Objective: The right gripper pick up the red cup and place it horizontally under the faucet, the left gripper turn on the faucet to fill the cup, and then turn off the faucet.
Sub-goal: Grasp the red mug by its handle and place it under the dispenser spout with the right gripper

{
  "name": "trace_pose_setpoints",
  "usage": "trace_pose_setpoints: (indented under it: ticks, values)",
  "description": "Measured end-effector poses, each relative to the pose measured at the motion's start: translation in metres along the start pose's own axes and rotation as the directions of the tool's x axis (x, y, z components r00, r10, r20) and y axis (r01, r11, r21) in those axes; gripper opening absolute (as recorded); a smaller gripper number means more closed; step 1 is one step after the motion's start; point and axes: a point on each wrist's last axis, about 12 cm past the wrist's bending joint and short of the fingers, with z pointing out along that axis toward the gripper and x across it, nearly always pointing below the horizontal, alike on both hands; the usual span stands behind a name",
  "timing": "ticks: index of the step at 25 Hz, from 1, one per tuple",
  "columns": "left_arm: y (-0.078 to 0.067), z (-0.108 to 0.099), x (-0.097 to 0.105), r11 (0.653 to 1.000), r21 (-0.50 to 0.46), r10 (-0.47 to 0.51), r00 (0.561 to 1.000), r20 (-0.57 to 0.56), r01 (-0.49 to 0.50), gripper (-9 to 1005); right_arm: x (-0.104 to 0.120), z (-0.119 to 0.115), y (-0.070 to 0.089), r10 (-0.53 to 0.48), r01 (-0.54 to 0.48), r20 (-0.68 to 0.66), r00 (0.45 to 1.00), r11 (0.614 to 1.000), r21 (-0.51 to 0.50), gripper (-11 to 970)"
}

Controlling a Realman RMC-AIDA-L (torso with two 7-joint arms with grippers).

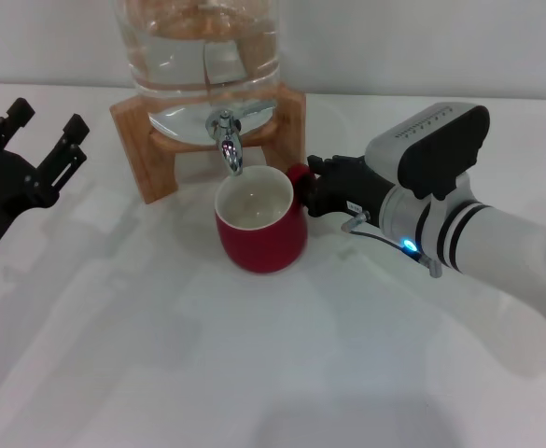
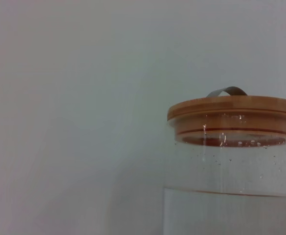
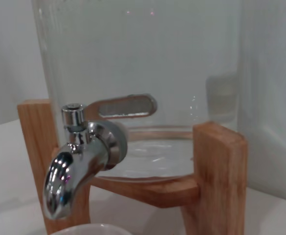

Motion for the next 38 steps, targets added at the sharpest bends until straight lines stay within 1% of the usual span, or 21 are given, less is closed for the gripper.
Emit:
trace_pose_setpoints:
  ticks: [6,15,24,30,38]
  values:
    - [-0.0001,0.0005,-0.0002,1.000,0.001,0.000,1.000,0.001,0.000,761,-0.0044,0.0033,0.0039,-0.010,0.010,-0.008,1.000,1.000,-0.012,295]
    - [-0.0001,0.0007,-0.0002,1.000,0.001,0.000,1.000,0.001,0.000,761,-0.0039,0.0036,0.0090,-0.016,0.015,-0.012,1.000,0.999,-0.030,296]
    - [-0.0001,0.0006,-0.0002,1.000,0.001,0.000,1.000,0.001,0.000,761,-0.0042,0.0037,0.0095,-0.014,0.013,-0.011,1.000,0.999,-0.031,297]
    - [-0.0001,0.0005,0.0000,1.000,0.001,0.000,1.000,0.000,0.000,761,-0.0051,0.0036,0.0075,0.011,-0.011,-0.006,1.000,1.000,-0.018,298]
    - [-0.0002,0.0002,0.0004,1.000,0.000,-0.002,1.000,-0.001,0.002,761,-0.0039,0.0032,0.0072,0.007,-0.007,-0.009,1.000,1.000,-0.019,299]
